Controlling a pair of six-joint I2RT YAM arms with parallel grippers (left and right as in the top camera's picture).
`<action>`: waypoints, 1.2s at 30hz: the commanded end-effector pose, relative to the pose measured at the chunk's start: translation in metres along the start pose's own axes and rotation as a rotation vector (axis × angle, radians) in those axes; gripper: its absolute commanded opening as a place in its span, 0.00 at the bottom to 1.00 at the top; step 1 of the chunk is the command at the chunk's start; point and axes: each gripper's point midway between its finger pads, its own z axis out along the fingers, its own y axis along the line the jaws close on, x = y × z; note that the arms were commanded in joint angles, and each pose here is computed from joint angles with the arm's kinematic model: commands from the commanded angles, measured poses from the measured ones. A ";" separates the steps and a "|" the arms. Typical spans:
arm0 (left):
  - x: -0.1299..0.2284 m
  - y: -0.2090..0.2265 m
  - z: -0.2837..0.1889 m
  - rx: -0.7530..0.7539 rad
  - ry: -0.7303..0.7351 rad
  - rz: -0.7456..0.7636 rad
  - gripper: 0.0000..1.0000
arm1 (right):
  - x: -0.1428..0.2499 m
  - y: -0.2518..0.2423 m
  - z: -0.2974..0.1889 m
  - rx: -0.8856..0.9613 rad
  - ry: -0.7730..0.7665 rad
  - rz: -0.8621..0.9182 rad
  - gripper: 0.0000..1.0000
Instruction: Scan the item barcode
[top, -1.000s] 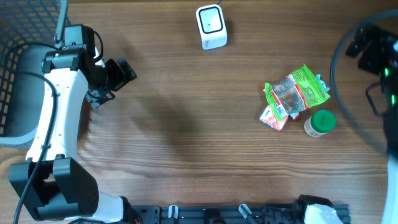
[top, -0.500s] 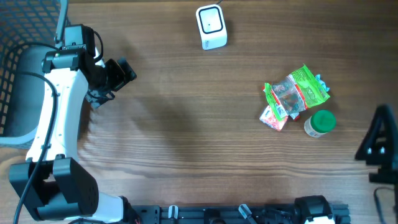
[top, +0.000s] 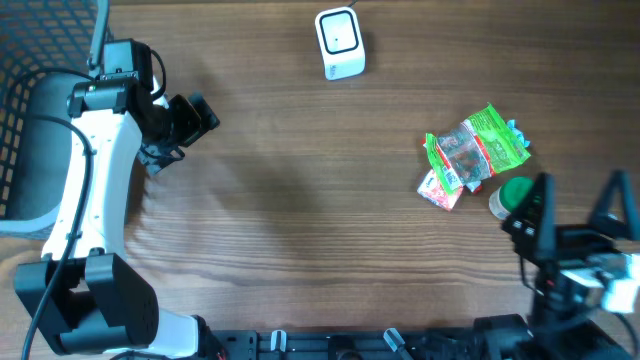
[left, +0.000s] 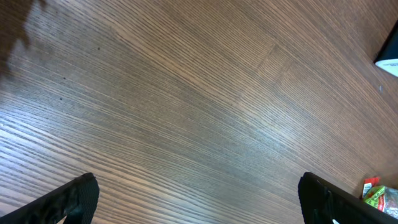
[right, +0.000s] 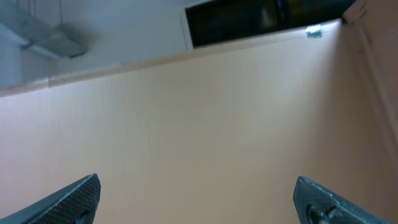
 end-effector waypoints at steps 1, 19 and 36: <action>-0.002 0.000 -0.001 0.003 -0.004 0.007 1.00 | 0.042 0.004 -0.011 -0.063 0.036 0.002 1.00; -0.002 0.000 -0.001 0.003 -0.004 0.007 1.00 | 0.214 -0.024 -0.070 -0.024 0.584 -0.070 1.00; -0.002 0.000 -0.001 0.003 -0.004 0.007 1.00 | 0.214 -0.023 -0.070 -0.053 0.584 -0.139 1.00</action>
